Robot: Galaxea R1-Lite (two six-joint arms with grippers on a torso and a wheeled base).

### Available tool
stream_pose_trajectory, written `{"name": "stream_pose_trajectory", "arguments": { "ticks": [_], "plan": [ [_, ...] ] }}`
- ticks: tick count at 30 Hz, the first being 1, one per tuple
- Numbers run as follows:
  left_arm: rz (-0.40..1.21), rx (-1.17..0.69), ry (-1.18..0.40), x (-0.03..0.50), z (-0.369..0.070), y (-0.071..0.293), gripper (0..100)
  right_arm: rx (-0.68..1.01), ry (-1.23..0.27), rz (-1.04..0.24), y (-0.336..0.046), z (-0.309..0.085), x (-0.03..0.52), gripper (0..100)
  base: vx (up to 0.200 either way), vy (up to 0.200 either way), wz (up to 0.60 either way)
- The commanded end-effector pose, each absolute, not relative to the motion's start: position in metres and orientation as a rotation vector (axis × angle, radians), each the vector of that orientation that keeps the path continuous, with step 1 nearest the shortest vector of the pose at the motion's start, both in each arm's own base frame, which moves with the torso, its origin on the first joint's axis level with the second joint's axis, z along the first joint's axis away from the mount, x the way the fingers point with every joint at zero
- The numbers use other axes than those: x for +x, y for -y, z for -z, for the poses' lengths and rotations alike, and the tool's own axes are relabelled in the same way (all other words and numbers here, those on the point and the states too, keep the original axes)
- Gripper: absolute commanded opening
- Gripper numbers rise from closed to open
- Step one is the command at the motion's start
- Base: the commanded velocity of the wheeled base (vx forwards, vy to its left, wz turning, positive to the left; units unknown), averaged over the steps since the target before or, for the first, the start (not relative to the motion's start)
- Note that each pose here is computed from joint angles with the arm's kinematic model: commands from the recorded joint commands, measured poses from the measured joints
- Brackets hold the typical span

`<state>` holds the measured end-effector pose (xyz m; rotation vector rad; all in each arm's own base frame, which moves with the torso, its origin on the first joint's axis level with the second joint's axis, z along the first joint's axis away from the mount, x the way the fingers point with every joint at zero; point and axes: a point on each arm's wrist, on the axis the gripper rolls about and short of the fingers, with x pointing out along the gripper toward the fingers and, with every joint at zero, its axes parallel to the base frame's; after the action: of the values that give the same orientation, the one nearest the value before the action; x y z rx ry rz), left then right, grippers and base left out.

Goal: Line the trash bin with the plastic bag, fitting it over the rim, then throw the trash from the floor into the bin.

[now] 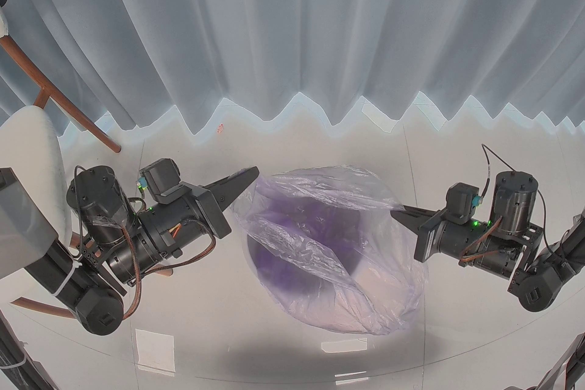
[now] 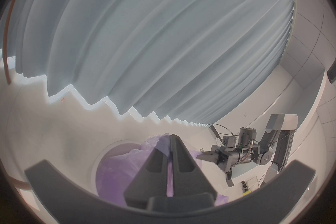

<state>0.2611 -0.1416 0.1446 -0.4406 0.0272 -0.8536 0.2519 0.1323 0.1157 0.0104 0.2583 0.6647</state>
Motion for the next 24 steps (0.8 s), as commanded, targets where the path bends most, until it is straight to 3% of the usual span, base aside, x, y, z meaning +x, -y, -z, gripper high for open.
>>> {"name": "stream_pose_trajectory", "arguments": {
  "ticks": [1, 7, 18, 24],
  "plan": [
    [0.815, -0.442, -0.037, 0.275, -0.137, 0.136, 0, 0.144, -0.195, -0.687, -0.143, -0.138, 0.271, 0, 0.0, 0.0, 0.0],
    [0.766, -0.45, -0.045, 0.296, -0.127, 0.13, 0, 0.27, -0.15, -0.737, -0.164, -0.155, 0.305, 0, 0.0, 0.0, 0.0],
    [0.695, -0.688, -0.078, 0.329, -0.124, 0.114, 0, 0.324, -0.155, -0.722, -0.187, -0.142, 0.36, 0, 0.0, 0.0, 0.0],
    [0.627, -0.706, -0.079, 0.354, -0.107, 0.098, 0, 0.33, -0.146, -0.697, -0.186, -0.131, 0.383, 0, 0.0, 0.0, 0.0]
  ]
}}
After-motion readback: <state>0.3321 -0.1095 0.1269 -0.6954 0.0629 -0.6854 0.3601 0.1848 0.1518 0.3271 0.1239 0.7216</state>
